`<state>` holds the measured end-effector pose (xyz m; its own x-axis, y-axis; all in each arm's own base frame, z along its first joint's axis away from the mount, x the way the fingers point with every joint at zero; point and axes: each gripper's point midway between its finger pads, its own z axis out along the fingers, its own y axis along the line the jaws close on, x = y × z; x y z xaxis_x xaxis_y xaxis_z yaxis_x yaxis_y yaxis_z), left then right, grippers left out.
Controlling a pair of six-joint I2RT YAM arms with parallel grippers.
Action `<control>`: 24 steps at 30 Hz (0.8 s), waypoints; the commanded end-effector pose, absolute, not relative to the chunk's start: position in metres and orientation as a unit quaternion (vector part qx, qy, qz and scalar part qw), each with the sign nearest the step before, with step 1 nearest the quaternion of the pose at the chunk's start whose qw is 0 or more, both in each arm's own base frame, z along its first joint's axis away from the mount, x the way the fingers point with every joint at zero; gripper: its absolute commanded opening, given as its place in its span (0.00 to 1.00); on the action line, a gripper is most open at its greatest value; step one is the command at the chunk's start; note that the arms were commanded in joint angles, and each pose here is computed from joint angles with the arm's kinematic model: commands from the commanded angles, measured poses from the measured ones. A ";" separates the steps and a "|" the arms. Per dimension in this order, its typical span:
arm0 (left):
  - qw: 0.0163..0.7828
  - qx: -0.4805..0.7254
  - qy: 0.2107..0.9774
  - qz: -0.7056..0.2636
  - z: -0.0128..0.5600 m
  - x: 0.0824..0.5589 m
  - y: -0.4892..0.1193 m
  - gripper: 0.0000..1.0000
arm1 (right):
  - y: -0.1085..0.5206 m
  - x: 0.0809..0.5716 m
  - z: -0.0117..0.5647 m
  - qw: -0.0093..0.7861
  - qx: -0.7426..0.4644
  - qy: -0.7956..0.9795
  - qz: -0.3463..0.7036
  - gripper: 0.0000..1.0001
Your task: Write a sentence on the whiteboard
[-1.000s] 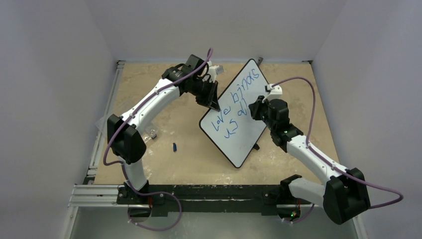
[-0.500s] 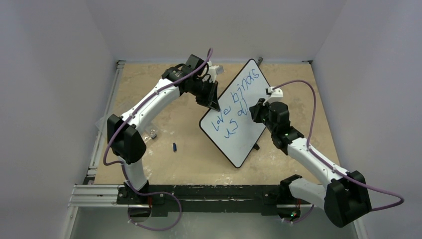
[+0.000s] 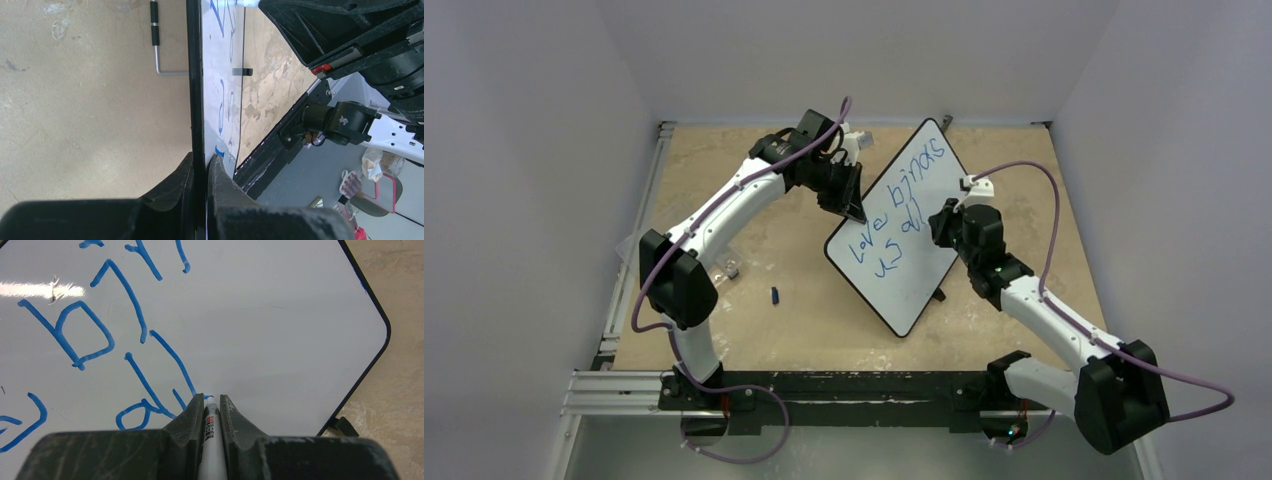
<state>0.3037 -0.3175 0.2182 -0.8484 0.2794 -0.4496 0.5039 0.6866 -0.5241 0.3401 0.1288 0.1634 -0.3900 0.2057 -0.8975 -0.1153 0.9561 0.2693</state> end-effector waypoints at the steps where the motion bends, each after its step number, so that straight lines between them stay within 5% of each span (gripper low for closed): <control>1: 0.178 0.266 0.908 -0.271 0.197 0.299 -0.307 0.00 | 0.130 0.344 0.163 0.548 0.033 0.824 0.142 0.00; 24: 0.181 0.264 0.910 -0.262 0.195 0.301 -0.305 0.00 | 0.131 0.349 0.249 0.609 0.032 0.775 0.166 0.00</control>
<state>0.3034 -0.3177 0.2187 -0.8466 0.2803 -0.4525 0.5068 0.6845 -0.5241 0.3514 0.1290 0.1953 -0.3582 0.2055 -0.9108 -0.1076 0.9599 0.2589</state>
